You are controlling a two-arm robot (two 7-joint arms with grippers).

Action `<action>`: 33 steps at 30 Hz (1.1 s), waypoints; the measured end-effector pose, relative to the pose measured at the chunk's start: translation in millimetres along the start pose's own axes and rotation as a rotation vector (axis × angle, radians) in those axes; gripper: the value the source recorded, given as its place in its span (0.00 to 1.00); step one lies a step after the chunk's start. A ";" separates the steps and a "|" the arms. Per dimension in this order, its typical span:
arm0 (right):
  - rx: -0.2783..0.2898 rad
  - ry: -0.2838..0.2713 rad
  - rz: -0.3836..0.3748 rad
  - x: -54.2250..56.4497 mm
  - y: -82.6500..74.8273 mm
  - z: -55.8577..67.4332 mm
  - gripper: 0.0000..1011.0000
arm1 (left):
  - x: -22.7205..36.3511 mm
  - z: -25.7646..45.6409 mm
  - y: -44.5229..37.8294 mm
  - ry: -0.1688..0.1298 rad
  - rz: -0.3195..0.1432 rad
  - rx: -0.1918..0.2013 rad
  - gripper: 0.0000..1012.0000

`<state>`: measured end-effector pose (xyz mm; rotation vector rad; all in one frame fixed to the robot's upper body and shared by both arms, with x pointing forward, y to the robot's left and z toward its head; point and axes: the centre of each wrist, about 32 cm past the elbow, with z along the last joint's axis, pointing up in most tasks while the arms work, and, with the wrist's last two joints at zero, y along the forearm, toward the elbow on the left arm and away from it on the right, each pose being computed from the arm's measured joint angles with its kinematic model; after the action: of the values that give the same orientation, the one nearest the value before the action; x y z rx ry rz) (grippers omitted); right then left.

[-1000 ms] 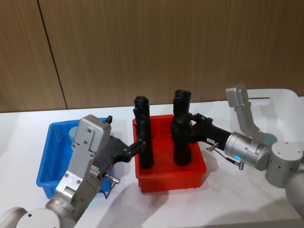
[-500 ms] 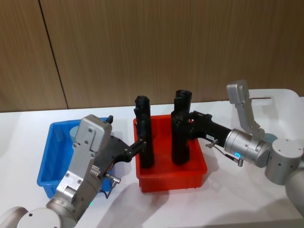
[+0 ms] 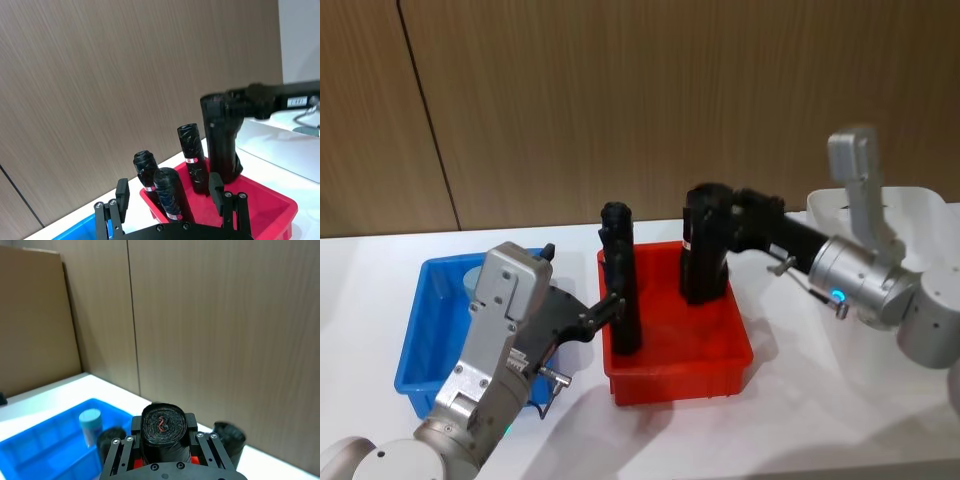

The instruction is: Pick the cotton swabs from the blue box and place them into the white box.

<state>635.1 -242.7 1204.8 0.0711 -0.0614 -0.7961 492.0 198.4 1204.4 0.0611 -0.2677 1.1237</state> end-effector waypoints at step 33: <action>0.021 -0.219 -0.414 6.8 -73.4 88.7 0.50 | 0.0 0.0 0.0 0.000 0.000 0.000 0.99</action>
<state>580.4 -302.4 1287.0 0.0156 -0.2688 -1.2151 492.0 198.4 1204.4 0.0611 -0.2676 1.1237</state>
